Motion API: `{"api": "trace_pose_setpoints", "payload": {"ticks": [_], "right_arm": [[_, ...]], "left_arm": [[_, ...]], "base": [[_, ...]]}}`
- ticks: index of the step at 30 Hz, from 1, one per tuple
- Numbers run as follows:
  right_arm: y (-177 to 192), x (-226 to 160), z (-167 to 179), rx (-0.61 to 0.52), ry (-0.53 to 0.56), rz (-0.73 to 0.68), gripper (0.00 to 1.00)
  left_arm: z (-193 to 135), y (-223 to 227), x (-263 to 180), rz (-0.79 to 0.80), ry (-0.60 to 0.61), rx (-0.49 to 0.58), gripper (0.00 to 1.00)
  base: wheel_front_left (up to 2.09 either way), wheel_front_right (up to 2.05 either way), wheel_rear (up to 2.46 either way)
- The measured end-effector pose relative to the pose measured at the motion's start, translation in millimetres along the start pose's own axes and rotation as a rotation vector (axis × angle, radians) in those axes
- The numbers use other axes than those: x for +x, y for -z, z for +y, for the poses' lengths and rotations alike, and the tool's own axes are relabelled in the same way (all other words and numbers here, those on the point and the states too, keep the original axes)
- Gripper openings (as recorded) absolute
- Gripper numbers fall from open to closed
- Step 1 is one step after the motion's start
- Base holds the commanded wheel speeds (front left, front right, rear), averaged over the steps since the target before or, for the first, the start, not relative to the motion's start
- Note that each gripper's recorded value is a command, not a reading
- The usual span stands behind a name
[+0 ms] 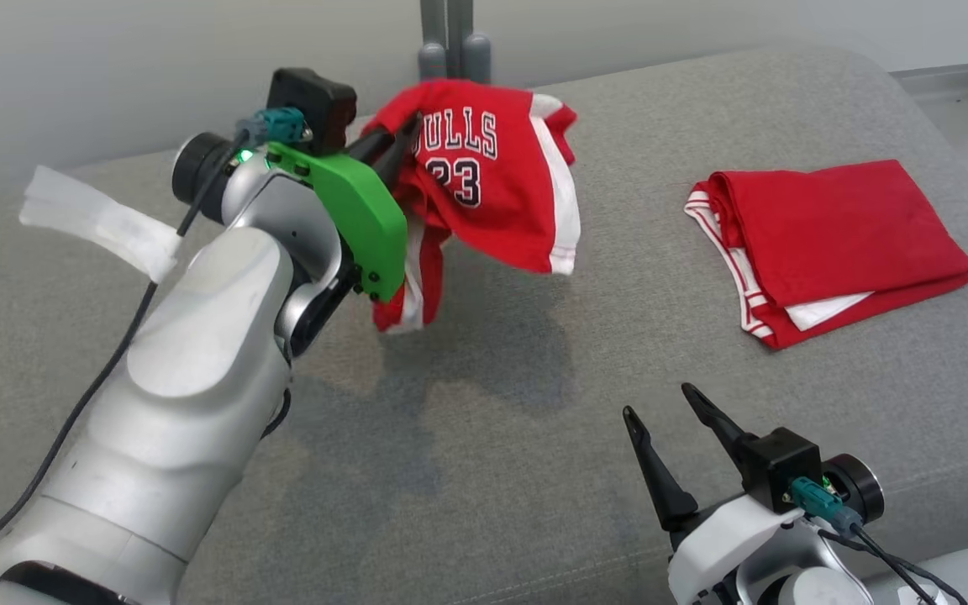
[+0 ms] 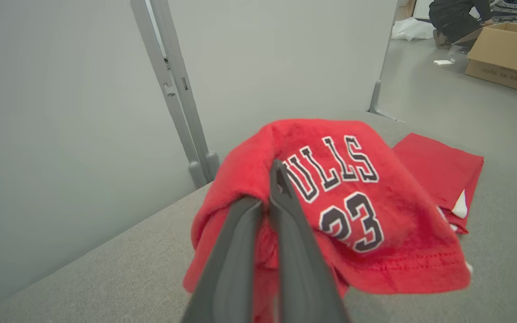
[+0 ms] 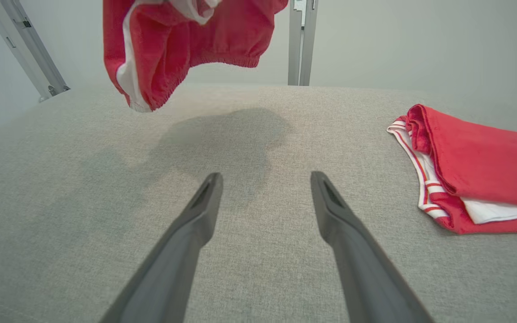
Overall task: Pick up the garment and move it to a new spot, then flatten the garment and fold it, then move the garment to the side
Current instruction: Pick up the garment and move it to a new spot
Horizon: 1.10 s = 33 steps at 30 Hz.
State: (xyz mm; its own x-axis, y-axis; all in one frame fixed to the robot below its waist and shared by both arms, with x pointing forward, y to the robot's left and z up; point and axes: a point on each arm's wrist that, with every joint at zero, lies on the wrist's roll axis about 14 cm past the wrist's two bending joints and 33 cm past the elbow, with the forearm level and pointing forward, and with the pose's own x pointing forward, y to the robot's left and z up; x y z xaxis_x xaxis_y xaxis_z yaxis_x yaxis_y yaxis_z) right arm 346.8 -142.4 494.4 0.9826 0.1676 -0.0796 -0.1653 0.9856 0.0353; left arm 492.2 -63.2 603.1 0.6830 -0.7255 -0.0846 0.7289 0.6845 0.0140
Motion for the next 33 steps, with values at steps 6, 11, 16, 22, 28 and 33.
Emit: {"api": "trace_pose_setpoints", "payload": {"ticks": [6,11,16,22,28,33], "right_arm": [[2,-2,-13,0.008,0.041,-0.002,1.00],[7,3,-19,0.013,0.055,0.012,1.00],[10,6,-22,0.018,0.062,0.016,1.00],[9,11,-19,0.020,0.047,0.011,1.00],[3,10,-13,0.025,0.029,-0.012,1.00],[-1,9,-6,0.026,0.007,-0.026,1.00]], "left_arm": [[0,73,-1,0.184,0.030,0.080,0.00],[25,139,-15,0.366,-0.016,0.153,0.00],[41,171,-28,0.437,-0.081,0.135,1.00],[52,172,-41,0.401,-0.160,0.045,1.00],[45,150,-52,0.261,-0.184,0.012,1.00],[17,142,-62,0.194,-0.144,0.004,1.00]], "base": [[0.00,0.00,0.00],[0.00,0.00,0.00],[0.00,0.00,0.00],[0.00,0.00,0.00],[0.00,0.00,0.00],[0.00,0.00,0.00]]}}
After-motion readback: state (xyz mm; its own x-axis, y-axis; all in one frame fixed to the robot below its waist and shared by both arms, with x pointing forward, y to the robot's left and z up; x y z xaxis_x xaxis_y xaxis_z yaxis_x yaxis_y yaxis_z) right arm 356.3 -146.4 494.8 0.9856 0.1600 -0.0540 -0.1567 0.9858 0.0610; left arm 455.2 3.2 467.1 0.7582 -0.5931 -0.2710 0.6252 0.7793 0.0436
